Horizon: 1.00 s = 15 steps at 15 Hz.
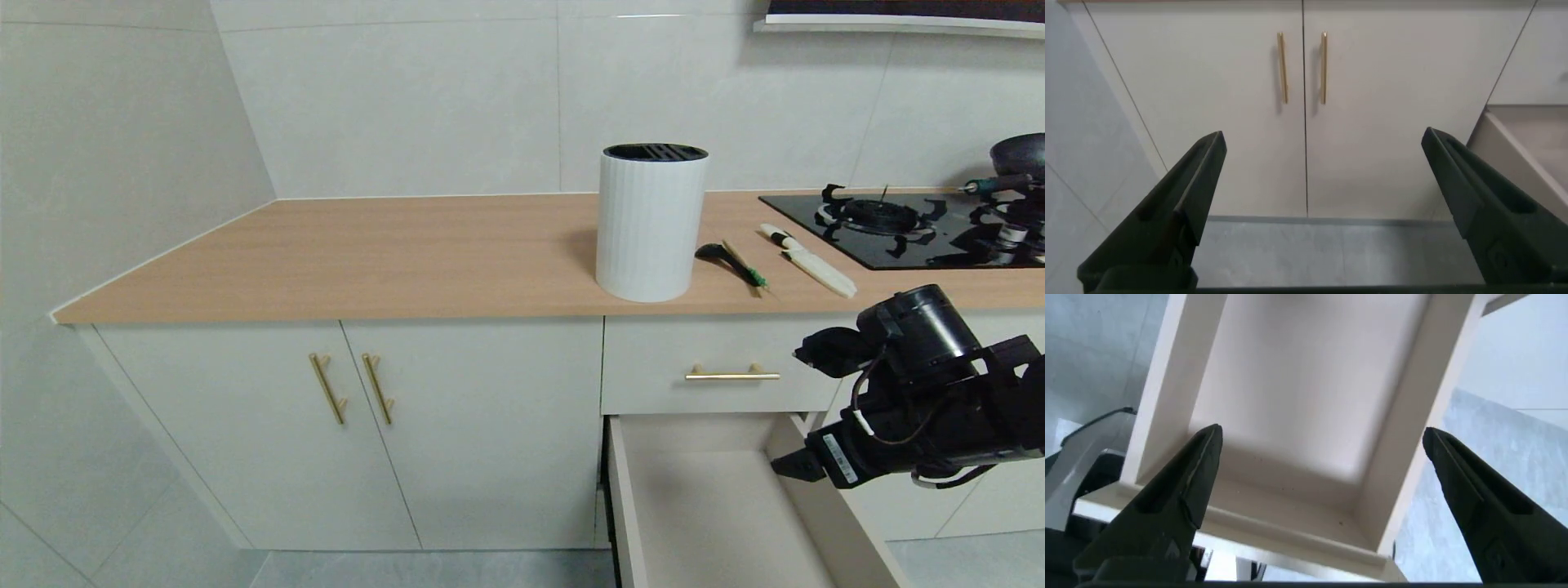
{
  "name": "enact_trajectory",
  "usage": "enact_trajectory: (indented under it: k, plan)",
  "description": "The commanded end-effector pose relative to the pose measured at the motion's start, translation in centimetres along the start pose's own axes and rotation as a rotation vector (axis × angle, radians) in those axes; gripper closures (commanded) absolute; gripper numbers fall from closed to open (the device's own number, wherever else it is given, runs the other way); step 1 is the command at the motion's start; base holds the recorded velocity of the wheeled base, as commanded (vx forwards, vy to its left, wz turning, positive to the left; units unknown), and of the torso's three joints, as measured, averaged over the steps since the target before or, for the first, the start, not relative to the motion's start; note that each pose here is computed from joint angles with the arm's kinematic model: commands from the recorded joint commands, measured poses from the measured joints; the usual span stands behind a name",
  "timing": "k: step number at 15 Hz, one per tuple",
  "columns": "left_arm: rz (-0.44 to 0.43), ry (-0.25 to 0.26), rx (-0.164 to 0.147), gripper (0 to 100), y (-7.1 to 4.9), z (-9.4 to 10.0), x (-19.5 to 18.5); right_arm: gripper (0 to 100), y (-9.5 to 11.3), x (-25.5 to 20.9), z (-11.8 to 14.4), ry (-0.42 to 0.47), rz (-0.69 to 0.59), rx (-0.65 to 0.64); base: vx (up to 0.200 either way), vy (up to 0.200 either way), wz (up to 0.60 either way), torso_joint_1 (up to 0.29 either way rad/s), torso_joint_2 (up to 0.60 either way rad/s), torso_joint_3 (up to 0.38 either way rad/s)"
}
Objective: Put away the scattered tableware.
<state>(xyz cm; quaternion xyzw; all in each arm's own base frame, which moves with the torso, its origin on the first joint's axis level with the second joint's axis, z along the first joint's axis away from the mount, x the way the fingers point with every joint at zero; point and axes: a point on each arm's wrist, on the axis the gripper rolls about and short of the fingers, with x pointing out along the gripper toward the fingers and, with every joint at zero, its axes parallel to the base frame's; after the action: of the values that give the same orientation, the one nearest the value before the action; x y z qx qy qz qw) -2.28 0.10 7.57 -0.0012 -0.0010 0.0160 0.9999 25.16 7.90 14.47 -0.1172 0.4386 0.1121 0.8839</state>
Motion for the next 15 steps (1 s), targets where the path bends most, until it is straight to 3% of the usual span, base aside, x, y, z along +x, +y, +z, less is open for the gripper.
enact_trajectory:
  k: [1, 3, 4, 6, 10, 12, 15]
  plan:
    - [0.000, -0.001, -0.001, 0, 0.0, 0.0, 0.0, 0, 0.0, -0.1, 0.2, -0.021, -0.002, 0.001, 0.000, 0.000, 0.00, 0.046, -0.12, -0.076]
    - [0.000, 0.000, -0.001, 0, 0.0, 0.0, 0.0, 0, -0.3, -0.4, 1.6, -0.115, -0.013, 0.013, 0.000, 0.000, 0.00, 0.016, -0.03, -0.023]
    - [0.000, 0.000, -0.001, 0, 0.0, 0.0, 0.0, 0, -1.3, -0.7, 3.6, -0.203, -0.034, 0.039, 0.000, 0.000, 0.00, 0.000, 0.00, 0.000]
    - [0.000, 0.000, -0.001, 0, 0.0, 0.0, 0.0, 0, -3.0, 0.1, 7.5, -0.275, -0.069, 0.081, 0.000, 0.000, 0.00, 0.000, 0.00, 0.000]
    - [0.000, -0.001, -0.001, 0, 0.0, 0.0, 0.0, 0, -5.1, 1.6, 13.5, -0.315, -0.105, 0.167, 0.000, 0.000, 0.00, 0.000, 0.00, 0.000]
    - [0.000, 0.000, -0.001, 0, 0.0, 0.0, 0.0, 0, -5.4, 2.4, 14.7, -0.316, -0.133, 0.243, 0.000, 0.000, 0.00, 0.000, 0.00, 0.000]
    - [0.000, -0.001, -0.001, 0, 0.0, 0.0, 0.0, 0, -5.6, 3.4, 15.2, -0.317, -0.160, 0.260, 0.000, 0.000, 0.00, 0.000, 0.00, 0.000]
